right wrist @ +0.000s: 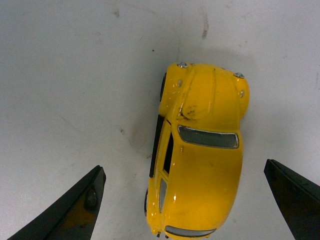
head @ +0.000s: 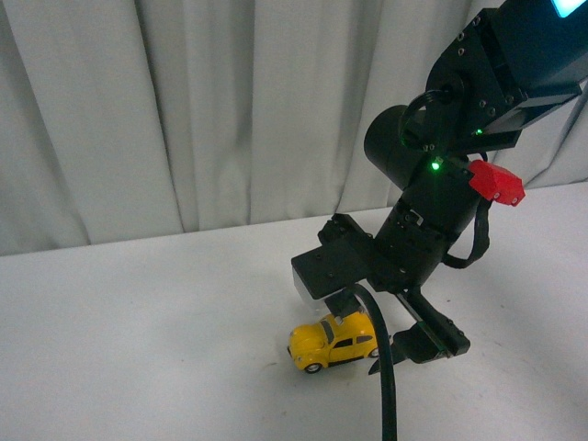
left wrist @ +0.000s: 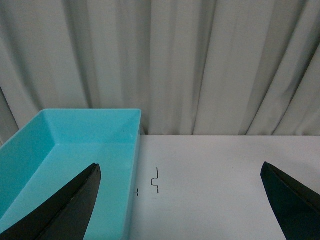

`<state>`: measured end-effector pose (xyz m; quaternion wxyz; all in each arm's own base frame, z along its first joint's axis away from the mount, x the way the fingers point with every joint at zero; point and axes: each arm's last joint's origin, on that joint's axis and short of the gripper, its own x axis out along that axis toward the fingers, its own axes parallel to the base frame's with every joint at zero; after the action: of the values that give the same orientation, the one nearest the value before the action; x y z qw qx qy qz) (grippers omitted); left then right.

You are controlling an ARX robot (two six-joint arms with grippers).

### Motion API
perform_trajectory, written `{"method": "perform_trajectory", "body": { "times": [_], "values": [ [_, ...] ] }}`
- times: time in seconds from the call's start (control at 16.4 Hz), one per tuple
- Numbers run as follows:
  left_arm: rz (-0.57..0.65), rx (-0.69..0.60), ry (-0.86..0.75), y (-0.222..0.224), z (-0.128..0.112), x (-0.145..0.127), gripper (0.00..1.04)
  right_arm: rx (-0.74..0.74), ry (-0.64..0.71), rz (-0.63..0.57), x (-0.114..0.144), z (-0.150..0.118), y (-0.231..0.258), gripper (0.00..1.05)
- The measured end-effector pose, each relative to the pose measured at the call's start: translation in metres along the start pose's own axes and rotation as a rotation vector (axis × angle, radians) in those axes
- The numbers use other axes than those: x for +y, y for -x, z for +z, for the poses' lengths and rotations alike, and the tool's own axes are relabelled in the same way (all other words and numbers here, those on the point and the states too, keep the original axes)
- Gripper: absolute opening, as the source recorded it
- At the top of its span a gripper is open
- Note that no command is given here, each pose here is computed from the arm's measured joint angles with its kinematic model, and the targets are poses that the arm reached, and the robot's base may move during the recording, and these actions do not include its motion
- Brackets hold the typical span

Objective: Wind up and store yellow beetle toy

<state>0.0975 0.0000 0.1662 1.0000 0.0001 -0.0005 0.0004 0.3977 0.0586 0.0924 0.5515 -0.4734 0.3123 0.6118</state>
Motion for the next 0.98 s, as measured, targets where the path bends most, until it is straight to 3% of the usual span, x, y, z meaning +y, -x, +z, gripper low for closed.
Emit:
{"method": "perform_trajectory", "body": {
  "times": [0.43,0.79,0.98],
  "values": [
    [0.000,0.000,0.000,0.000,0.000,0.000,0.98,0.050,0.030,0.005,-0.017,0.010,-0.006,0.98],
    [0.000,0.000,0.000,0.000,0.000,0.000,0.98,0.083,0.023,0.049,-0.014,0.016,-0.007,0.97],
    [0.000,0.000,0.000,0.000,0.000,0.000,0.98,0.087,0.022,0.055,-0.014,0.016,-0.007,0.67]
  ]
}}
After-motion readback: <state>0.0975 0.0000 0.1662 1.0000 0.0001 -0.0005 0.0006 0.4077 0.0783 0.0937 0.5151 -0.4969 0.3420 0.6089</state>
